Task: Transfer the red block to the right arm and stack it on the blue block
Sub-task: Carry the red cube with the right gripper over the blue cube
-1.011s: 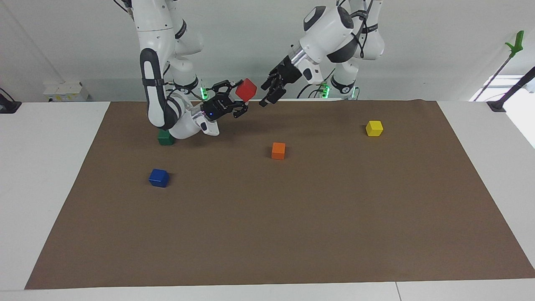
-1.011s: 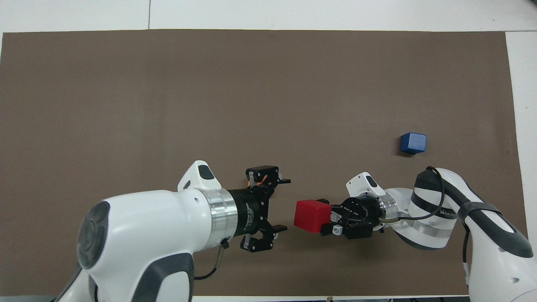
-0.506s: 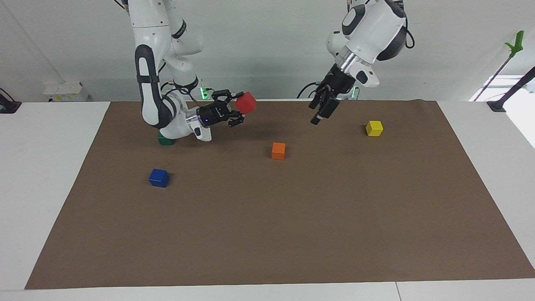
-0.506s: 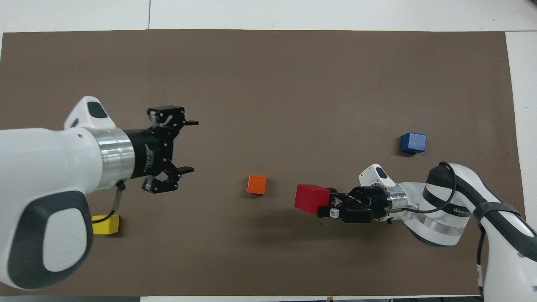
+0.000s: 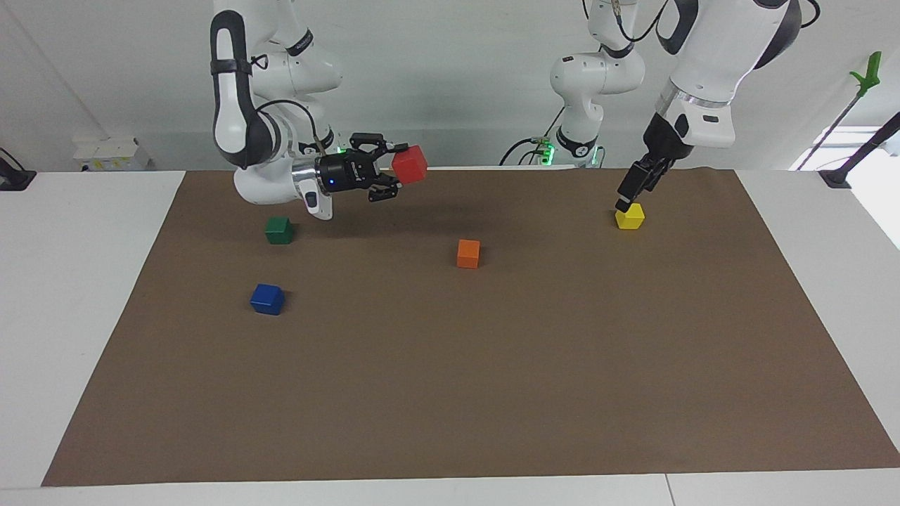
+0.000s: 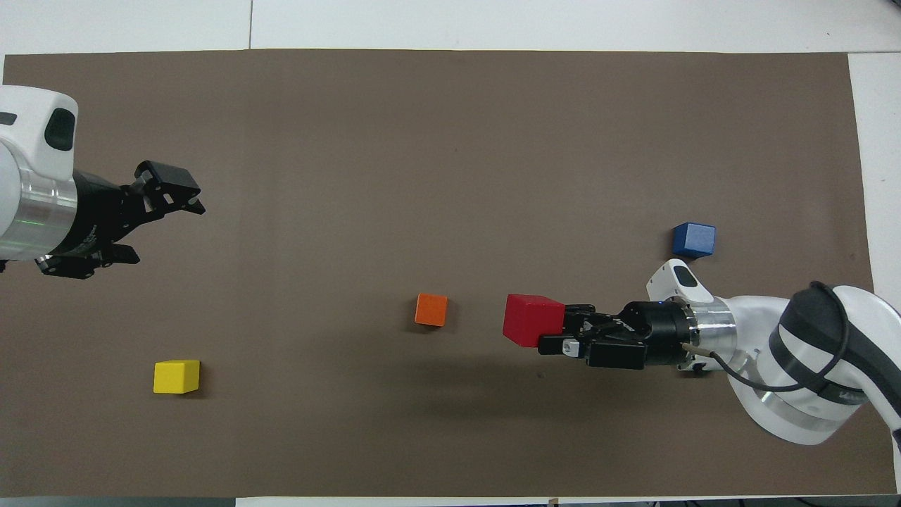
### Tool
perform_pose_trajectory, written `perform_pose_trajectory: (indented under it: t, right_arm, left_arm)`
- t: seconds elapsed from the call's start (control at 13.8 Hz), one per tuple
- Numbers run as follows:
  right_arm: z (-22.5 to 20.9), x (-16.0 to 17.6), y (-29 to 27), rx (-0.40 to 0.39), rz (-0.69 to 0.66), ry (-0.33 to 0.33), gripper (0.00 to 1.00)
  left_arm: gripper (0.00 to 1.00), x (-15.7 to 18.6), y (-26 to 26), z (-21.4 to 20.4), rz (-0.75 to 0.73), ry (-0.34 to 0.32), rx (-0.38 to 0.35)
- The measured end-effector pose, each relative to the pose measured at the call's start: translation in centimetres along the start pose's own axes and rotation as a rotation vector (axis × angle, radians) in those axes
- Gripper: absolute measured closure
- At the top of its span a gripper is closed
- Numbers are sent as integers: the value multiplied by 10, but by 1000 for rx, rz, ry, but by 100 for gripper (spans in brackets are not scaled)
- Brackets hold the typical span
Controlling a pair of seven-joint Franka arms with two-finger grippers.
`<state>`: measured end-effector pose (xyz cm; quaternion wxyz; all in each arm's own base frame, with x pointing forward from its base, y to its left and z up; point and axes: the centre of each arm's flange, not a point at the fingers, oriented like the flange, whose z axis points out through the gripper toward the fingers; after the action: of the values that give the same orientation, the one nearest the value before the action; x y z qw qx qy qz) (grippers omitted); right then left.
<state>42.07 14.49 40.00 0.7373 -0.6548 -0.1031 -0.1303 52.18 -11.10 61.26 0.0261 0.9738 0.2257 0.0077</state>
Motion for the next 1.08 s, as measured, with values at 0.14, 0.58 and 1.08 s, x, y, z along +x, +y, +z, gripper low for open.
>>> perform_pose_trajectory:
  t: [0.14, 0.58, 1.08]
  right_arm:
    - [-12, 6, -17, -111, -14, -48, 40]
    - [-44, 44, -64, -586, 1, -259, 40]
    - [-89, 83, -92, -1141, 82, -425, 40]
  left_arm:
    - [0, 9, -14, -8, 170, -27, 61]
    - [0, 41, -35, -35, 361, -135, 100]
    - [0, 25, -24, -31, 397, -190, 124]
